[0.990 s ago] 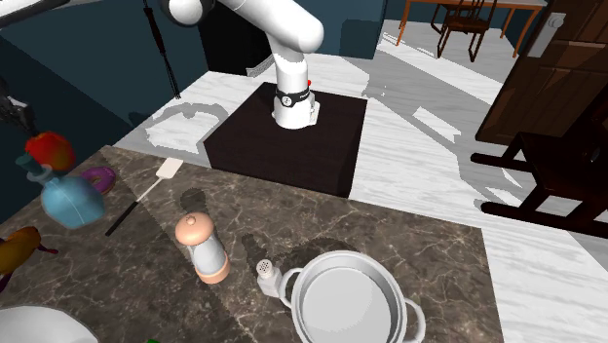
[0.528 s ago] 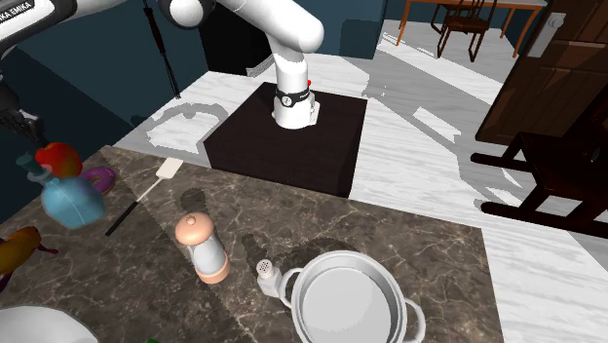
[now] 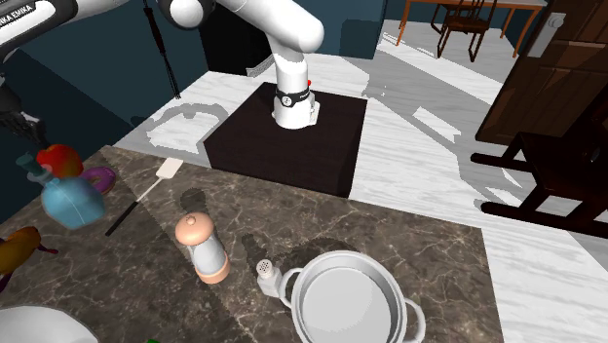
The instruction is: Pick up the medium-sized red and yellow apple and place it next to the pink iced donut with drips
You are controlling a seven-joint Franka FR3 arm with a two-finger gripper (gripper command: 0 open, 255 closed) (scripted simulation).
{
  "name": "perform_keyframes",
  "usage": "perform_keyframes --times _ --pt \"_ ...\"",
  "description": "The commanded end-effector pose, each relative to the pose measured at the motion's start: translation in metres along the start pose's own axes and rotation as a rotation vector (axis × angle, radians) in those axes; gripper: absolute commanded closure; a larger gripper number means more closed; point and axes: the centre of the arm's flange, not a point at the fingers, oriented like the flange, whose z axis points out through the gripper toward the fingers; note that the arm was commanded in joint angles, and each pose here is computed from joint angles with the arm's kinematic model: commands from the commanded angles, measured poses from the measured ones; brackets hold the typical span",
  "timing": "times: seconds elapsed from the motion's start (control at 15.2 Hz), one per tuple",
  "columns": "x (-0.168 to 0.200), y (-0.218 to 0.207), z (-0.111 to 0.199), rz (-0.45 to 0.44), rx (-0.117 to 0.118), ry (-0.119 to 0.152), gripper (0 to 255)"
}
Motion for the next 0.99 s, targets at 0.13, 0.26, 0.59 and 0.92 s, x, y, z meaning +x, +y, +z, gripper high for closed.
perform_keyframes --times 0.13,0.26,0.59,0.92 --pt "0.0 0.0 0.0 0.0 0.0 0.0 0" --pt "0.0 0.0 0.0 0.0 0.0 0.0 0" --pt "0.0 0.0 -0.05 0.0 0.0 0.0 0" --pt "0.0 0.0 -0.05 0.0 0.0 0.0 0"
